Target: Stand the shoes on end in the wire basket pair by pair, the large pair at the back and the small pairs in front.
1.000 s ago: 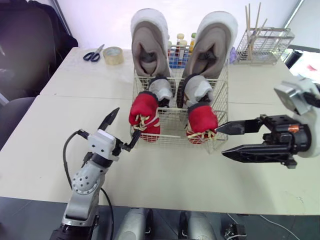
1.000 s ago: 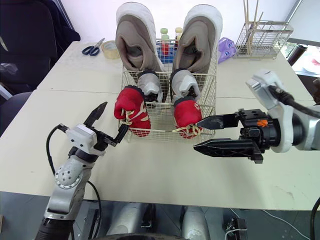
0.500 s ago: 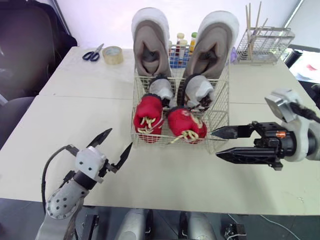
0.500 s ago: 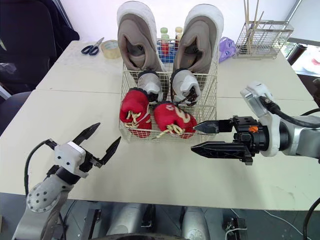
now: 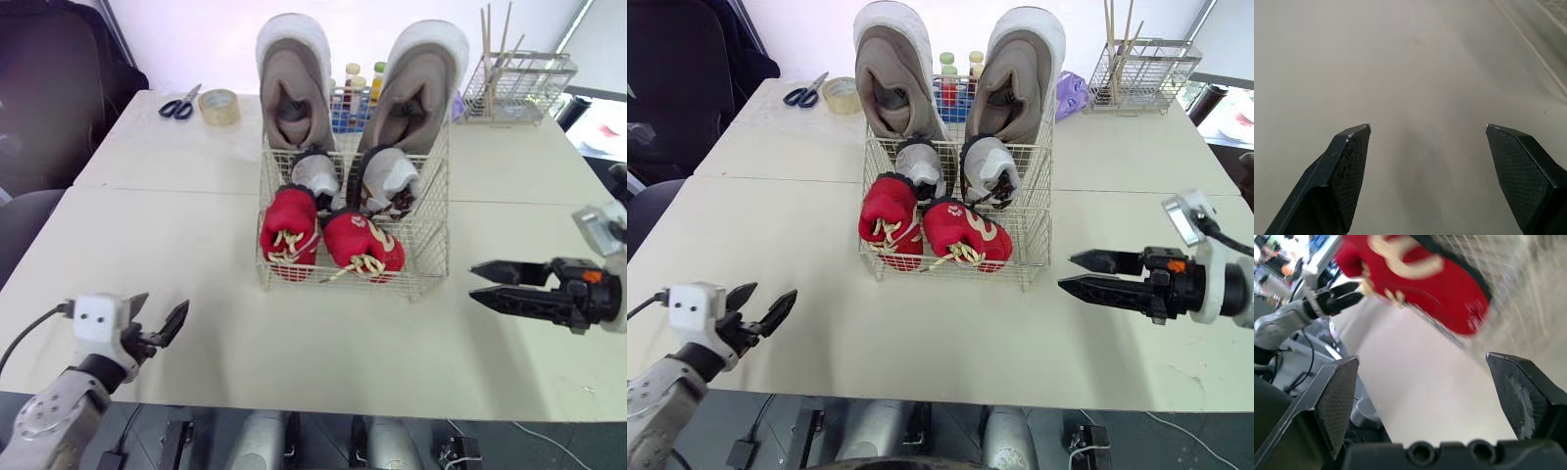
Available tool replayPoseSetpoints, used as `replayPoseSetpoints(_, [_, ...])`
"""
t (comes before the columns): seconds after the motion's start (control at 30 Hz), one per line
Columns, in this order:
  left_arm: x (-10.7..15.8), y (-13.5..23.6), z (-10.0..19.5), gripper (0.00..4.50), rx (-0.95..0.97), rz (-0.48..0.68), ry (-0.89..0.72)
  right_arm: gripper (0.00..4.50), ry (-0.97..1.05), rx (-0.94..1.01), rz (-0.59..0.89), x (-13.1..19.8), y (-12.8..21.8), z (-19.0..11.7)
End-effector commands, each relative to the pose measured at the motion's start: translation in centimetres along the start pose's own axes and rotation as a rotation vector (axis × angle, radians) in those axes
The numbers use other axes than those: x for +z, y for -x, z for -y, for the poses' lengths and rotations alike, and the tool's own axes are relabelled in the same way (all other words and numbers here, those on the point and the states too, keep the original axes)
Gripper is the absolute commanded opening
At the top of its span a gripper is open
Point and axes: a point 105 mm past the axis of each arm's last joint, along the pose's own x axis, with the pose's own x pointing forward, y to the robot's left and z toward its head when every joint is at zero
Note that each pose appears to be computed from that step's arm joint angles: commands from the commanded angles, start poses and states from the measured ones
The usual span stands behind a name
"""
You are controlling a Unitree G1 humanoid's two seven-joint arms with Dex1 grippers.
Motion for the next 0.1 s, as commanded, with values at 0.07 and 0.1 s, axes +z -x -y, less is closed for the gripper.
replayPoseSetpoints(0.07, [0.31, -0.31, 0.38, 3.89, -0.052, 0.003, 0.023, 4.5, 0.027, -0.01, 0.059, 0.31, -0.05, 0.66])
replayPoseSetpoints(0.1, [0.53, -0.37, 0.49, 3.89, -0.062, 0.018, 0.045, 4.5, 0.027, -0.015, 0.061, 0.23, -0.13, 0.88])
